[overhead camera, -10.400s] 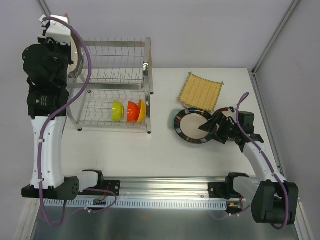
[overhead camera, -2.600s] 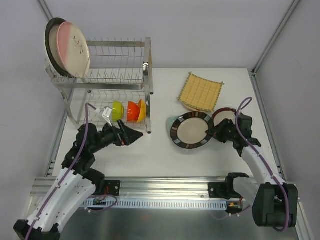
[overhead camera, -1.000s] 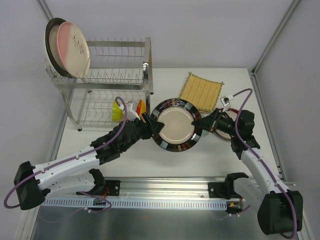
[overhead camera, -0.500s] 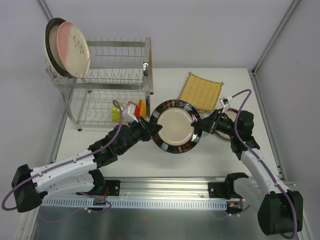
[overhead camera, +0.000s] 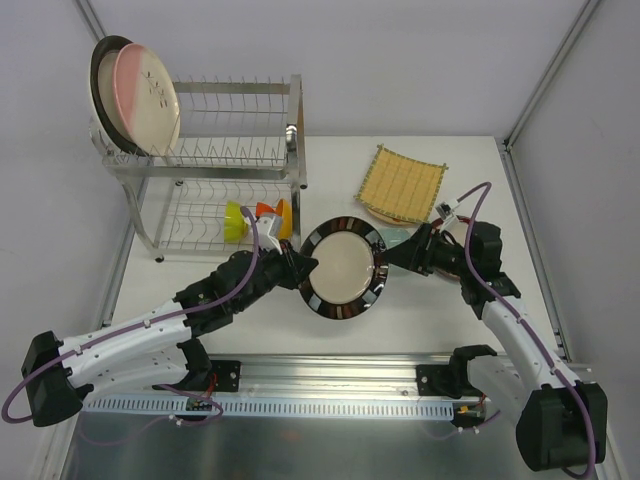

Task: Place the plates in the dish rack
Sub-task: Pass the plate from the right arm to the left

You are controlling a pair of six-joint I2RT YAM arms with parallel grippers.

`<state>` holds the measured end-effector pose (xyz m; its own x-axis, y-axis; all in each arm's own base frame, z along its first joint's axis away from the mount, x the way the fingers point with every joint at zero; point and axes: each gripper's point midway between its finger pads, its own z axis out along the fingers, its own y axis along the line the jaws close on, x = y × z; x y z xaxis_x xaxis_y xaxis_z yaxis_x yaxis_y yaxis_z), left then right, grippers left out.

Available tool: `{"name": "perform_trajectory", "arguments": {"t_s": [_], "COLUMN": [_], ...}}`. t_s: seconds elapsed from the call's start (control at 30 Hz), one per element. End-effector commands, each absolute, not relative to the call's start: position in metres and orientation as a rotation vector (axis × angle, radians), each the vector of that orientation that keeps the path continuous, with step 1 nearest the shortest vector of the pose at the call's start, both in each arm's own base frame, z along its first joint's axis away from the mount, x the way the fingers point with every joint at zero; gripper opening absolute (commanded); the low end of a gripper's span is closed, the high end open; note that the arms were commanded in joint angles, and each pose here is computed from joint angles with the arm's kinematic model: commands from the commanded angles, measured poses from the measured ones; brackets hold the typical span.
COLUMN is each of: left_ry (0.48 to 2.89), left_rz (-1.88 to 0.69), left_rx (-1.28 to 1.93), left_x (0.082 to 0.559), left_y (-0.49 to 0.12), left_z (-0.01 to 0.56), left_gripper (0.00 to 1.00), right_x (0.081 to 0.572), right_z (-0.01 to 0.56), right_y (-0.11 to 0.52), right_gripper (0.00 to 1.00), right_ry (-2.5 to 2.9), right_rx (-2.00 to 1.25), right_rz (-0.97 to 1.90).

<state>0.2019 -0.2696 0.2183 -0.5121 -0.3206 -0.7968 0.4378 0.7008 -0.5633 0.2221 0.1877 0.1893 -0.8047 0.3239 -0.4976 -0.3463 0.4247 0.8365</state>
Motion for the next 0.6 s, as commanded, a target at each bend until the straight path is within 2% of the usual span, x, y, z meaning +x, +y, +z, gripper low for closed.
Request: {"name": "perform_trajectory", "arguments": {"t_s": [0.0, 0.17, 0.43, 0.57], "left_ry": [1.591, 1.534, 1.434, 1.331], "left_rz": [-1.095, -1.046, -0.966, -0.972], "left_rx": [0.134, 0.249, 0.338, 0.425], "left_x": [0.198, 0.194, 0.188, 0.176], "left_y": [-0.278, -0.276, -0.26, -0.258], "left_z": [0.316, 0.336, 0.362, 0.392], "left_gripper": [0.0, 0.0, 0.0, 0.0], "right_x": [0.23, 0.23, 0.245, 0.254], "right_z": [0.206, 0.2, 0.186, 0.166], "right_y": [0.182, 0.174, 0.152, 0.135], "right_gripper": [0.85, 0.98, 1.0, 1.0], "right_ry": [2.037, 2.095, 2.16, 2.21], "right_rx": [-0.07, -0.042, 0.081, 0.188], "right_rz": [1.316, 1.228, 1.033, 0.906]}}
